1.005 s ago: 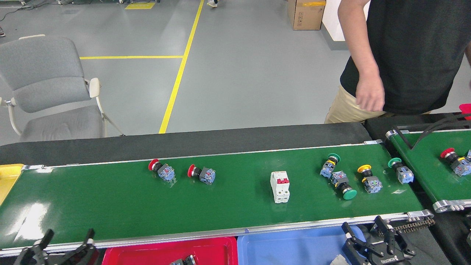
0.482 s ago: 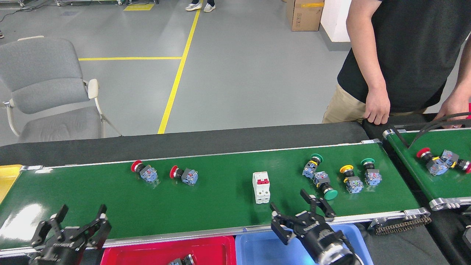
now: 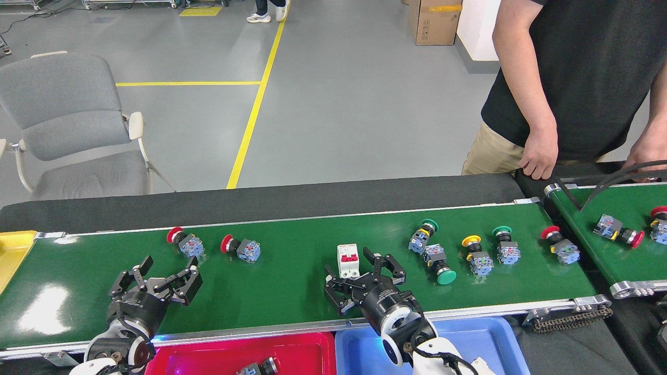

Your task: Pick switch part from conveyor to tray

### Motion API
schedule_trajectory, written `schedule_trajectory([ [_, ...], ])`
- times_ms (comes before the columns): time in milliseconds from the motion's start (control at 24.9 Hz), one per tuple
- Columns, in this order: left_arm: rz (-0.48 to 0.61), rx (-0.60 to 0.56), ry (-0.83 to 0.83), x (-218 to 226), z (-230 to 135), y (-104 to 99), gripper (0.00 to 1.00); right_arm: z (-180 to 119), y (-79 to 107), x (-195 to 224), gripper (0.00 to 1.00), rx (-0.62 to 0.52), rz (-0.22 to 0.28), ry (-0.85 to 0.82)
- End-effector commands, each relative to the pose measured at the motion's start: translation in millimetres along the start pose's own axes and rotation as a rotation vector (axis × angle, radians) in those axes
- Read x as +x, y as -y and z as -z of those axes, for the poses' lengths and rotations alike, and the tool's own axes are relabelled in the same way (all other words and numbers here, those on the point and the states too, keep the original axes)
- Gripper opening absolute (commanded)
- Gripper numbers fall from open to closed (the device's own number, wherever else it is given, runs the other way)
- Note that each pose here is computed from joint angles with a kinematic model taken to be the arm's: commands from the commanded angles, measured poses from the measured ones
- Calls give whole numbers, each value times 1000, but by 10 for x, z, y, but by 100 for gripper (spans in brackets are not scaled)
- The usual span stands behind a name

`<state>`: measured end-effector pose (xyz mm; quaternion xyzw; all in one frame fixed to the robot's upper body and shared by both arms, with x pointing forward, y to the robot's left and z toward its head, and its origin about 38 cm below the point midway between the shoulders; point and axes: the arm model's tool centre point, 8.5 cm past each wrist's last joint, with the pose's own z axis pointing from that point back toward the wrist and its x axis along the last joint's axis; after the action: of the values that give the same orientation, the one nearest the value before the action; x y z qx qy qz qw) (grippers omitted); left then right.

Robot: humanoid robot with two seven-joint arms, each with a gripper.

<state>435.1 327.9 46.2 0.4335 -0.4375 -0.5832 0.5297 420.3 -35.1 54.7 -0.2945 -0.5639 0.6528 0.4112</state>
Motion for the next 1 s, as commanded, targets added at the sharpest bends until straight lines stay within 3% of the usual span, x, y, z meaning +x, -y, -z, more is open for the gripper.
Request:
schedule_trajectory([
  [0, 11, 18, -12, -85, 79, -134, 100, 47, 155, 7, 10, -40, -8, 1],
  [241, -1, -17, -71, -274, 203, -112, 100, 15, 154, -32, 8, -44, -14, 11],
  [362, -1, -49, -97, -380, 195, -11, 100, -78, 300, 0, 8, -98, -37, 79],
  [442, 3, -74, -164, -532, 164, 62, 99, -295, 301, -83, 8, -121, -64, 162],
  [523, 3, -102, -254, -715, 116, 152, 97, -621, 299, -323, 10, -146, -55, 240],
  [723, 18, -86, -386, -986, 44, 202, 84, -1353, -4, -610, 17, -97, -44, 410],
  [764, 18, -87, -408, -1016, 35, 218, 81, -1481, -115, -618, 32, -76, -34, 430],
  [804, 17, -90, -417, -1026, 33, 225, 76, -1547, -180, -614, 61, -67, -23, 439],
  [844, 12, -89, -424, -1028, 30, 231, 66, -1601, -230, -642, 100, -61, -10, 427],
  [965, 4, -63, -415, -1012, 33, 222, 28, -1621, -251, -660, 100, -64, 4, 408],
])
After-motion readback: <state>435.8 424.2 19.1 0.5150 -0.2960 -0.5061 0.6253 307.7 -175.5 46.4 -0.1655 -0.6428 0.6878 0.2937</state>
